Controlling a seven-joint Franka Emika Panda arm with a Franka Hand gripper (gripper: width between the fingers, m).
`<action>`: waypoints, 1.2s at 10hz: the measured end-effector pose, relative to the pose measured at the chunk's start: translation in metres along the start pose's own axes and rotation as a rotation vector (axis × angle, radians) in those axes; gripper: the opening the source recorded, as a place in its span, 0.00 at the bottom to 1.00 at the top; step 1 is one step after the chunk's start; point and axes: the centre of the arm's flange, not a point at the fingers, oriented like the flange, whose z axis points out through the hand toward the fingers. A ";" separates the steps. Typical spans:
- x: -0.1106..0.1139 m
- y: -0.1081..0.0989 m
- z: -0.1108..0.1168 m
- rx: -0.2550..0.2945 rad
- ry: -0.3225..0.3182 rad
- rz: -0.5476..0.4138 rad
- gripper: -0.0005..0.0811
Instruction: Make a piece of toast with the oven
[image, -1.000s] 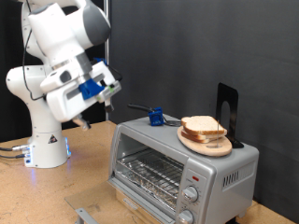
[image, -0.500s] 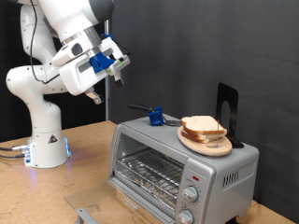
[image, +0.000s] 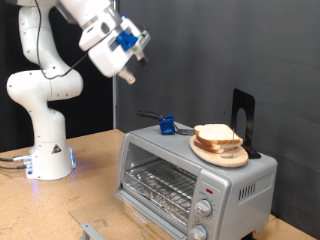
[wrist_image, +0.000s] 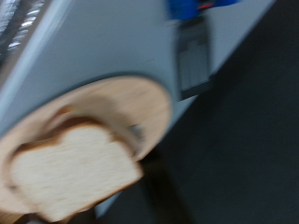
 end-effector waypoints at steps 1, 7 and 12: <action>-0.007 -0.018 0.000 -0.017 -0.031 0.008 1.00; -0.045 -0.068 0.027 -0.230 -0.059 -0.130 1.00; -0.055 -0.062 0.045 -0.254 -0.072 -0.123 1.00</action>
